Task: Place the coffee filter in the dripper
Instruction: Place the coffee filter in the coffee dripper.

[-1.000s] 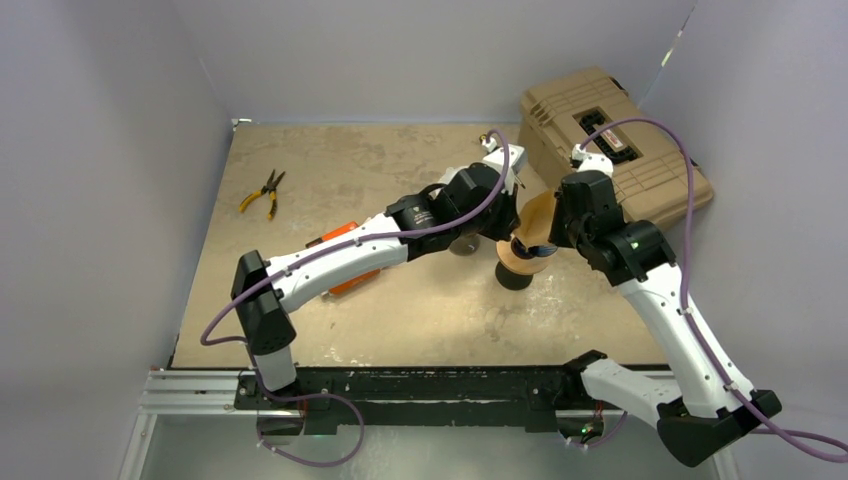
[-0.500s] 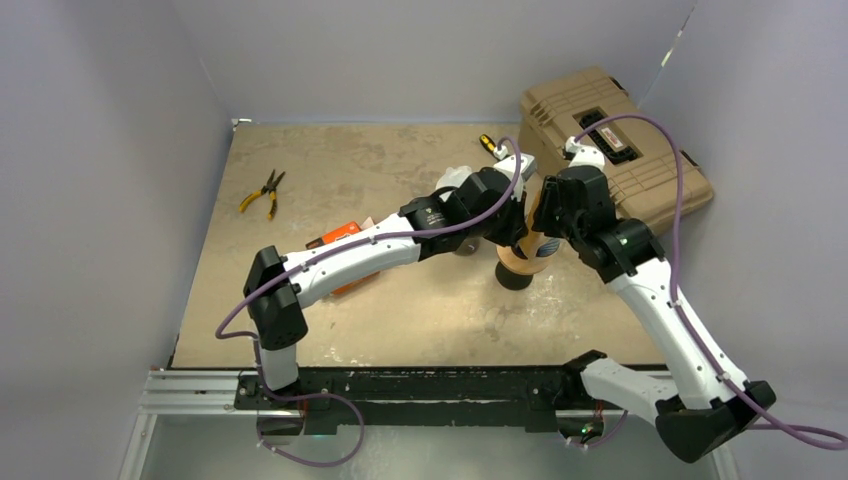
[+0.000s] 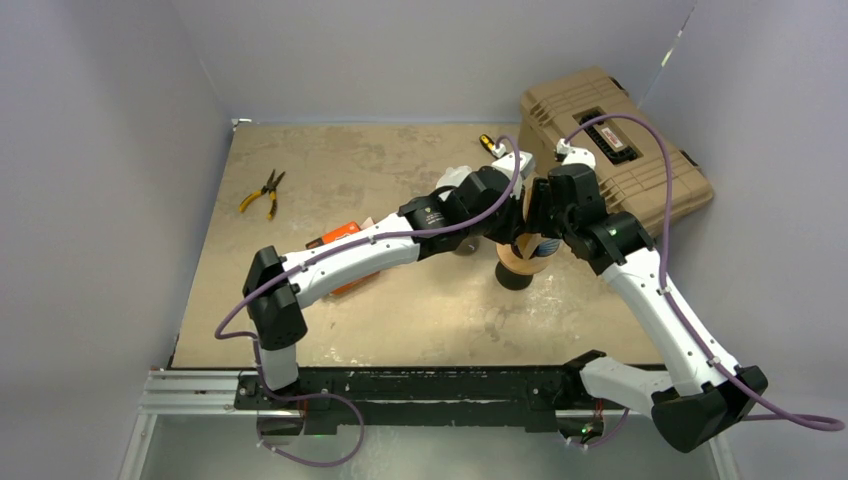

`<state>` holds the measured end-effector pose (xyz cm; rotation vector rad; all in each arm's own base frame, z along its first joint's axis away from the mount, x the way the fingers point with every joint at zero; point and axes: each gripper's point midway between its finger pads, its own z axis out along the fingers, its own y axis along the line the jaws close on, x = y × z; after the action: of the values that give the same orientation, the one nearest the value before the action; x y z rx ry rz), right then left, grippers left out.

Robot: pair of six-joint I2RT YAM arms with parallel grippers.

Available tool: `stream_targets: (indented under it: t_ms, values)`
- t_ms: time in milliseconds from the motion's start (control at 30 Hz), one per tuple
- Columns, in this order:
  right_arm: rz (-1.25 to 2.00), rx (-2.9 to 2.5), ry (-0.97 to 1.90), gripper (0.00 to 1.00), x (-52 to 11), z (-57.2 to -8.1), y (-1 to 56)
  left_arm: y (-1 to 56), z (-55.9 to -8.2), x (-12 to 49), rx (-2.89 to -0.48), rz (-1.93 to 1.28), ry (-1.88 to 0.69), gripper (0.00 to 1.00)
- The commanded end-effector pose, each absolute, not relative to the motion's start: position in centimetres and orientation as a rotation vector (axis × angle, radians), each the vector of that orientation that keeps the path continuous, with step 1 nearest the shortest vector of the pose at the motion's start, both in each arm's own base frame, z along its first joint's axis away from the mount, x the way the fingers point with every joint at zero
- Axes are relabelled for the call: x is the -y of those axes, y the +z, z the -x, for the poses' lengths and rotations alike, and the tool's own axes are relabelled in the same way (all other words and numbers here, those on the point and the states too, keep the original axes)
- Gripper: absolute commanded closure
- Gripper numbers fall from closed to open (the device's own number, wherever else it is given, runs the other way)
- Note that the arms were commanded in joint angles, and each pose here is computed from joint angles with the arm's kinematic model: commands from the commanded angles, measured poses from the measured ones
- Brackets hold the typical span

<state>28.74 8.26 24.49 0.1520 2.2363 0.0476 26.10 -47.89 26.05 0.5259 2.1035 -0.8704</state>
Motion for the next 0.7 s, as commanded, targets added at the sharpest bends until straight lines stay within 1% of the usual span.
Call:
stream_targets:
  t_ms: [0,100,133,200,233,267,400,533,667]
  values:
    - [-0.130,-2.235,0.057,0.42,-8.5,-28.6,25.2,33.4,-25.9,47.8,-1.932,-0.471,-0.981,1.00]
    - [-0.134,-2.240,0.036,0.45,-8.1,-28.5,25.1,34.1,-26.0,47.1,-1.916,-0.451,-0.970,1.00]
    - [-0.136,-2.239,0.030,0.50,-8.0,-28.4,25.1,34.2,-26.0,46.8,-1.912,-0.443,-0.968,1.00]
    - [-0.140,-2.235,0.024,0.67,-7.9,-28.3,25.3,34.6,-26.1,46.3,-1.901,-0.425,-0.958,1.00]
    - [-0.142,-2.236,0.020,0.71,-7.7,-28.2,25.4,34.6,-26.1,46.1,-1.899,-0.418,-0.952,1.00]
    - [-0.144,-2.233,0.016,0.73,-7.6,-28.1,25.5,34.6,-26.2,45.9,-1.898,-0.412,-0.947,1.00]
    - [-0.159,-2.224,-0.023,0.75,-6.7,-27.7,26.0,34.5,-26.4,45.5,-1.900,-0.404,-0.926,1.00]
    - [-0.172,-2.221,-0.040,0.76,-6.3,-27.4,26.2,34.3,-26.6,45.4,-1.907,-0.401,-0.906,1.00]
    - [-0.173,-2.208,-0.030,0.73,-6.4,-27.4,26.6,33.6,-26.5,46.0,-1.924,-0.427,-0.912,1.00]
